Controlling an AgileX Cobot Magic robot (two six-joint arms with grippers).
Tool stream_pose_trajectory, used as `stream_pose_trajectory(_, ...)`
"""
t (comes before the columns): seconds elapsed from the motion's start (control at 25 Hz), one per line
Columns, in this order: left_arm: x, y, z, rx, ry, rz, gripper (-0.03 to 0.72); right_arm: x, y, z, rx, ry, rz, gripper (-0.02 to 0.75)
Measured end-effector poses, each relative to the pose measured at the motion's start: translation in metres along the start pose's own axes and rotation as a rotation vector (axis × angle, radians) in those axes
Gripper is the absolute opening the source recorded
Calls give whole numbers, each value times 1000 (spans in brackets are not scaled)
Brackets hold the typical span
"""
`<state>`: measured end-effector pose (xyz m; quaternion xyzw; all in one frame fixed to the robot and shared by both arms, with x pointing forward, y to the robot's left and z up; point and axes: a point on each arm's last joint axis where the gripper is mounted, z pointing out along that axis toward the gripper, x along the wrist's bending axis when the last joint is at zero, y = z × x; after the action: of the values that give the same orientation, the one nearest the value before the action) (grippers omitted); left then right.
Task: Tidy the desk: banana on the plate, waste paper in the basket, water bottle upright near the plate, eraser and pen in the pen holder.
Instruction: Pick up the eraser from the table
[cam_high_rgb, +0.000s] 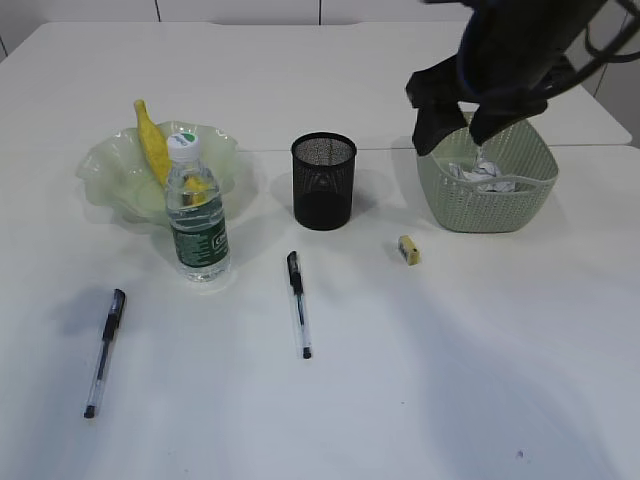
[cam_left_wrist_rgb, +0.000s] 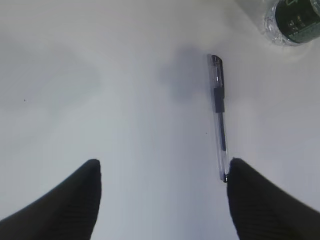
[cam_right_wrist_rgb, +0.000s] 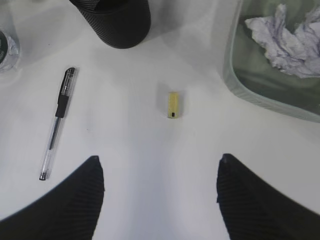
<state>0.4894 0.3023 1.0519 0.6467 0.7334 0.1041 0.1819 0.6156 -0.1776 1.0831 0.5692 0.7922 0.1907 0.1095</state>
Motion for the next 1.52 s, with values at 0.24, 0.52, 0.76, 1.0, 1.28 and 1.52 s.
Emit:
stream_pose_trajectory(0.24, 0, -2, 0, 25, 1, 0, 543, 2, 20, 54, 116, -13, 27, 520)
stream_pose_trajectory(0.52, 0, -3, 0, 38, 1, 0, 538, -2, 18, 104, 205, -35, 36, 520)
stream_pose_trajectory(0.76, 0, -4, 0, 41, 1, 0, 538, -7, 13, 139, 239, -68, 32, 520)
stream_pose_trajectory(1.0, 0, -5, 0, 56, 2, 0, 538, -8, 10, 161, 253, -71, 30, 519)
stream_pose_trajectory(1.28, 0, -5, 0, 59, 2, 0, 538, -9, 10, 176, 236, -71, 33, 519)
stream_pose_trajectory(1.52, 0, -5, 0, 59, 2, 0, 538, -9, 14, 176, 196, -75, 35, 493)
